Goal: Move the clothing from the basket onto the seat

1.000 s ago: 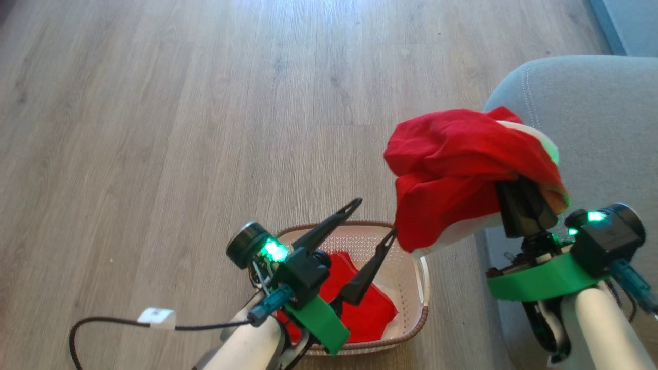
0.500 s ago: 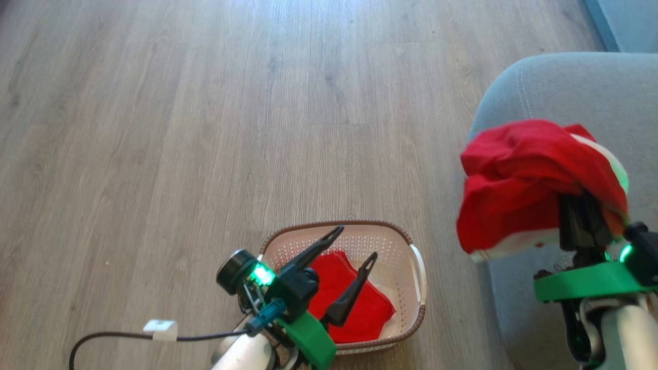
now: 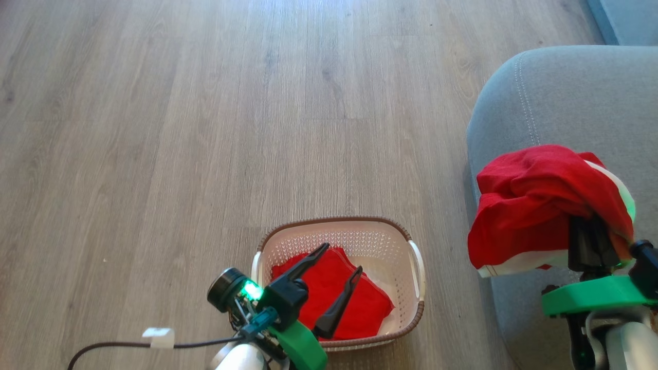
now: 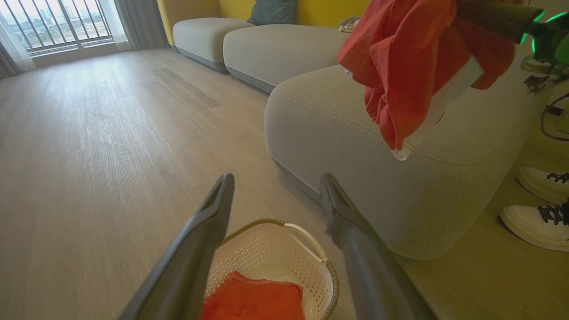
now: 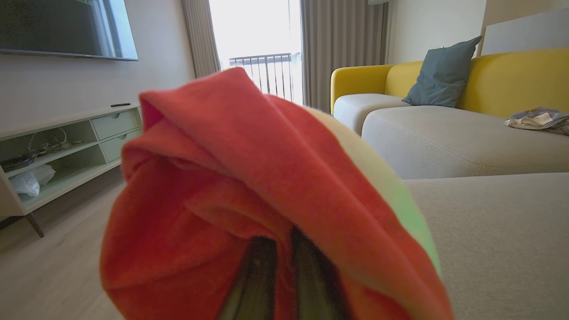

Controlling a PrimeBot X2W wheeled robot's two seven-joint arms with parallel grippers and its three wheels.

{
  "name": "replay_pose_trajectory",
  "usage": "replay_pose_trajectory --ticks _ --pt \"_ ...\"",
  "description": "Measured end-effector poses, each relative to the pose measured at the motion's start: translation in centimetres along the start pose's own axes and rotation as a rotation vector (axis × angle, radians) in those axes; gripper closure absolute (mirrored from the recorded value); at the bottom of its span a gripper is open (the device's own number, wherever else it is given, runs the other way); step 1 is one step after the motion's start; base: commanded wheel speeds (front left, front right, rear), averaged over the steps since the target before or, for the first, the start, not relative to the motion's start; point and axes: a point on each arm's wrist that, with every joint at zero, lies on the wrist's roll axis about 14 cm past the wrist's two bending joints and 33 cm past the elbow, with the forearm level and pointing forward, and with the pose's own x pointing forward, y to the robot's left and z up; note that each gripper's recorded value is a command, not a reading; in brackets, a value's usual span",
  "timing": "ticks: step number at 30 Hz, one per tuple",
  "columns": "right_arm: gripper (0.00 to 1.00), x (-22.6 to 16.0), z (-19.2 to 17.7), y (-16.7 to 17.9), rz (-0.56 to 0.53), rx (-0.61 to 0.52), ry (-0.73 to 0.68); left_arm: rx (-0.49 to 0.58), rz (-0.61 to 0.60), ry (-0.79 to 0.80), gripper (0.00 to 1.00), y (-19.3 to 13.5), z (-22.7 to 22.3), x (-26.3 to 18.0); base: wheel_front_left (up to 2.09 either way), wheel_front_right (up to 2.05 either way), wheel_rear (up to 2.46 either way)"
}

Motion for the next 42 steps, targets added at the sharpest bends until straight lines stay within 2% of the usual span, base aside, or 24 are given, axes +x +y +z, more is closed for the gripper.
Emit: replay_pose_trajectory --ticks 22,33,42 --pt "1.0 -0.3 0.3 -0.4 -0.017 0.001 -0.008 -0.005 -0.011 -0.002 0.0 -0.4 0.0 0.1 0.0 0.0 0.0" --pt "1.0 -1.9 1.1 -3.2 -0.097 -0.028 -0.019 -0.019 -0.11 0.001 0.0 -2.9 -0.2 1.8 0.0 0.0 0.0" --pt "1.0 -3.8 2.5 -6.9 -0.201 -0.079 -0.042 -0.028 -0.226 -0.014 0.0 -5.7 0.0 4.0 0.0 0.0 0.0"
